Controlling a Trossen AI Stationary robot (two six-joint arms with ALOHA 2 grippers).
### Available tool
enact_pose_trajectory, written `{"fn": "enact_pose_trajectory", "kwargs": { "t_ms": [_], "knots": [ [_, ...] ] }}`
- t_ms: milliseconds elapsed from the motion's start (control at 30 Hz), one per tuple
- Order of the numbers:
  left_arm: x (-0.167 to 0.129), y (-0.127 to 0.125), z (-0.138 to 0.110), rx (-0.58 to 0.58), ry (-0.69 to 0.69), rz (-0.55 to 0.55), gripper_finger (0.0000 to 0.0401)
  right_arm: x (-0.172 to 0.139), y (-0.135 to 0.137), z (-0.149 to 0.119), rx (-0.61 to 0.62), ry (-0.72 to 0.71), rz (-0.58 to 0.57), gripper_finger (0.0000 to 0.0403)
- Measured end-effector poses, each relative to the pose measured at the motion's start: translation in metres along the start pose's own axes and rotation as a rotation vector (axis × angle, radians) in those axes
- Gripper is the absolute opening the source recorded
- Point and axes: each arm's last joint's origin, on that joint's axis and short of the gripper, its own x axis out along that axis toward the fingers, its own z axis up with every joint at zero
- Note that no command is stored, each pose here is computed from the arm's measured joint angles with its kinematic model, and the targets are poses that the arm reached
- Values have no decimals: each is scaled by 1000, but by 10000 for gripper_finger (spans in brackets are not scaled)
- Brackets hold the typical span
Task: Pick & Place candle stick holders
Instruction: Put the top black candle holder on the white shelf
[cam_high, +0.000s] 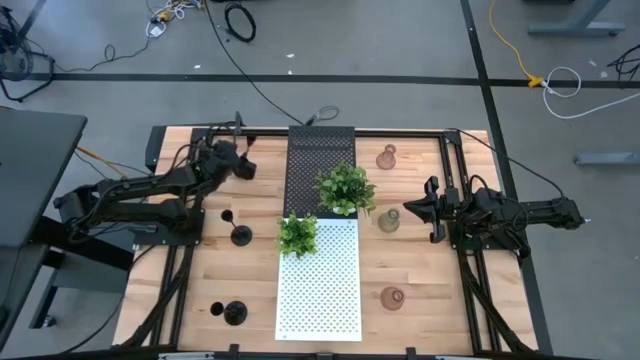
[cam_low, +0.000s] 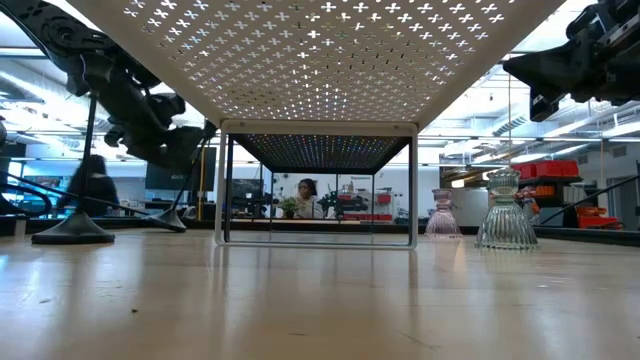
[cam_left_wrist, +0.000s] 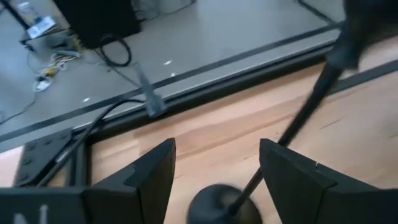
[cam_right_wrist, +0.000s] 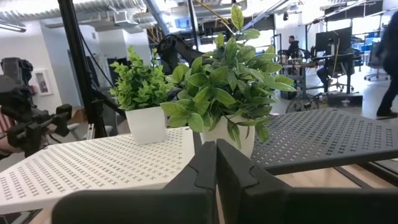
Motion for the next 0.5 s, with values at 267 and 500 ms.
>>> {"fn": "enact_pose_trajectory", "kwargs": {
  "t_ms": [267,500],
  "knots": [
    [0,-1,-1,5,24,-47,183,0,0,-1,3,13,0,9],
    [0,2,-10,85,98,-32,177,0,0,-1,5,13,0,9]
  ]
}}
